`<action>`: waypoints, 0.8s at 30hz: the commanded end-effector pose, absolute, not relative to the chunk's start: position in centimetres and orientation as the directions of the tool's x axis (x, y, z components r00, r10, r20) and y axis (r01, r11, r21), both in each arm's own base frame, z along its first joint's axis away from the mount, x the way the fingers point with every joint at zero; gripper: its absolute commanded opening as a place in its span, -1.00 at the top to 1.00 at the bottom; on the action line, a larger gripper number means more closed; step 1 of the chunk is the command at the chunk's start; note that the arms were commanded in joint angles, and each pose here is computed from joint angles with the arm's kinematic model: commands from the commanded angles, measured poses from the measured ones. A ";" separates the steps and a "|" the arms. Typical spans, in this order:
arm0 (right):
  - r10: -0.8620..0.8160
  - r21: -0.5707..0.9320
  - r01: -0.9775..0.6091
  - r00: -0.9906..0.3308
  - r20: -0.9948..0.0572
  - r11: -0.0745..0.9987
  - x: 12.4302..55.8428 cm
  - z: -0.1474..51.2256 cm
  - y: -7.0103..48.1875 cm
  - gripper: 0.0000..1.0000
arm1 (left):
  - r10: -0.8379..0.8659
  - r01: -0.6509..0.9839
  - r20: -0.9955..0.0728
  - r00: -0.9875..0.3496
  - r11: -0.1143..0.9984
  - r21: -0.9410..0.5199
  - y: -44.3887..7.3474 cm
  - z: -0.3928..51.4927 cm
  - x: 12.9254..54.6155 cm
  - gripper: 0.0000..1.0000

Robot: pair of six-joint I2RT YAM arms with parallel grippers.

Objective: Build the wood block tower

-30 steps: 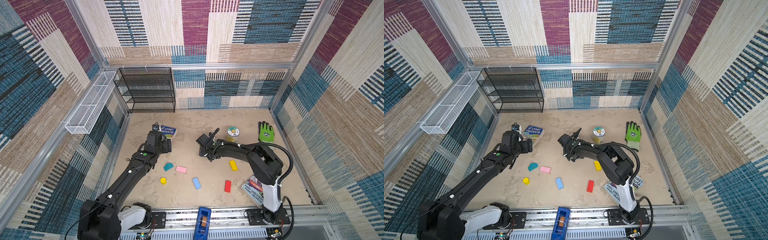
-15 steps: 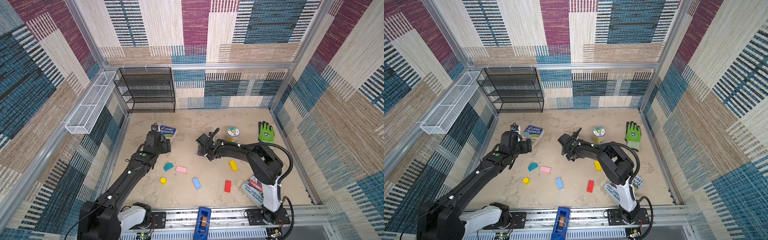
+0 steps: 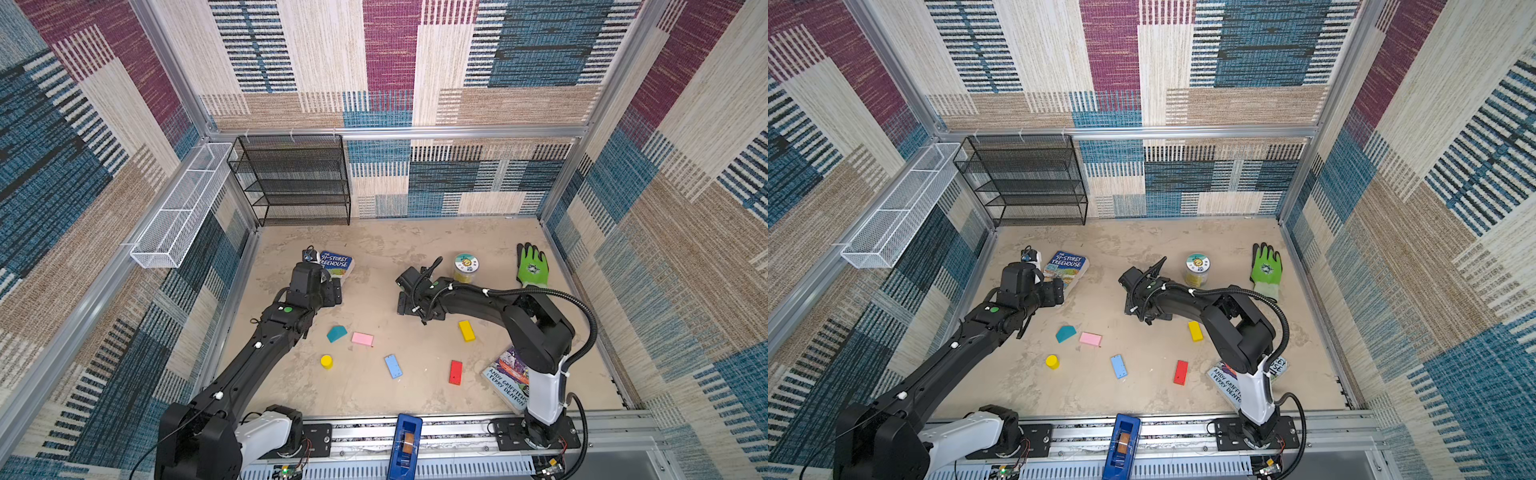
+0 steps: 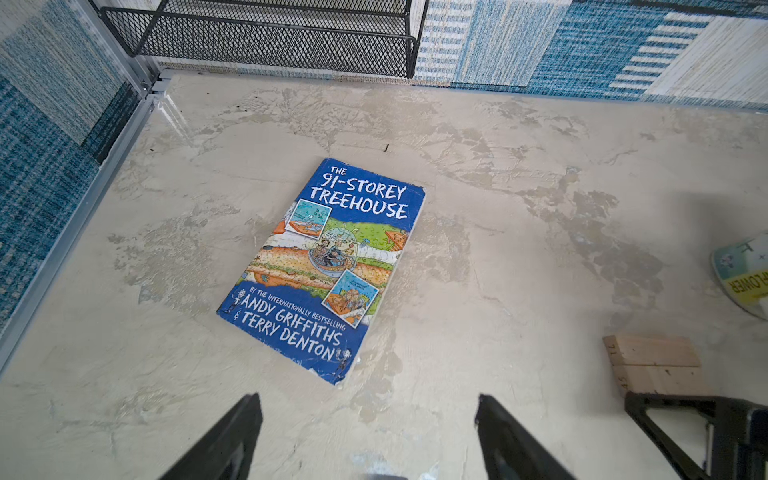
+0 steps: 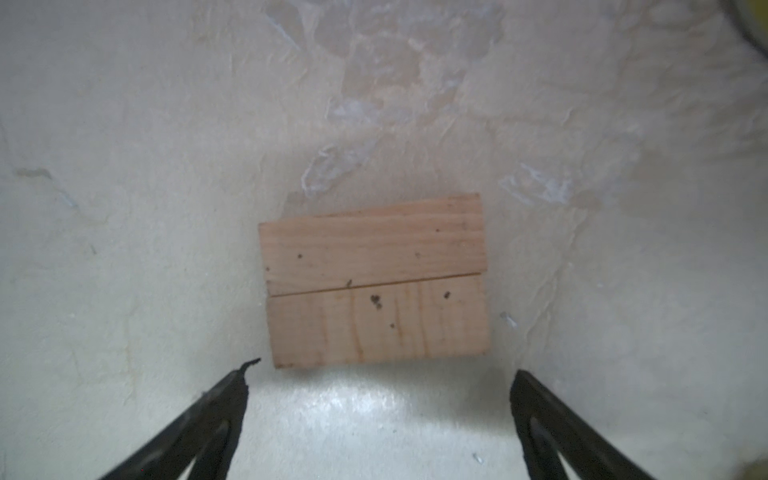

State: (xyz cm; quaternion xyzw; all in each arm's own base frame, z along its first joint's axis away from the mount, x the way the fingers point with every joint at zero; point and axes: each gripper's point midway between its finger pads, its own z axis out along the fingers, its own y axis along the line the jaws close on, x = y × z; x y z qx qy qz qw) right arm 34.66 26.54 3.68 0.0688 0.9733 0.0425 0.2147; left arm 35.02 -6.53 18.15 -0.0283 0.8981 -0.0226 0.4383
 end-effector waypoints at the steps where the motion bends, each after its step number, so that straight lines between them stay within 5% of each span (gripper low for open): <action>1: 0.165 0.119 0.126 -0.892 -0.421 0.985 34.6 4.6 26.4 -0.99 | -0.088 -0.035 -0.798 -0.597 0.996 -0.083 -6.6 18.6 35.2 -0.72; 24: 0.151 0.278 -0.045 -0.751 -0.643 0.960 34.7 16.6 24.7 -0.99 | -0.039 0.020 -0.754 -0.656 0.997 -0.069 -7.3 18.6 34.7 -0.66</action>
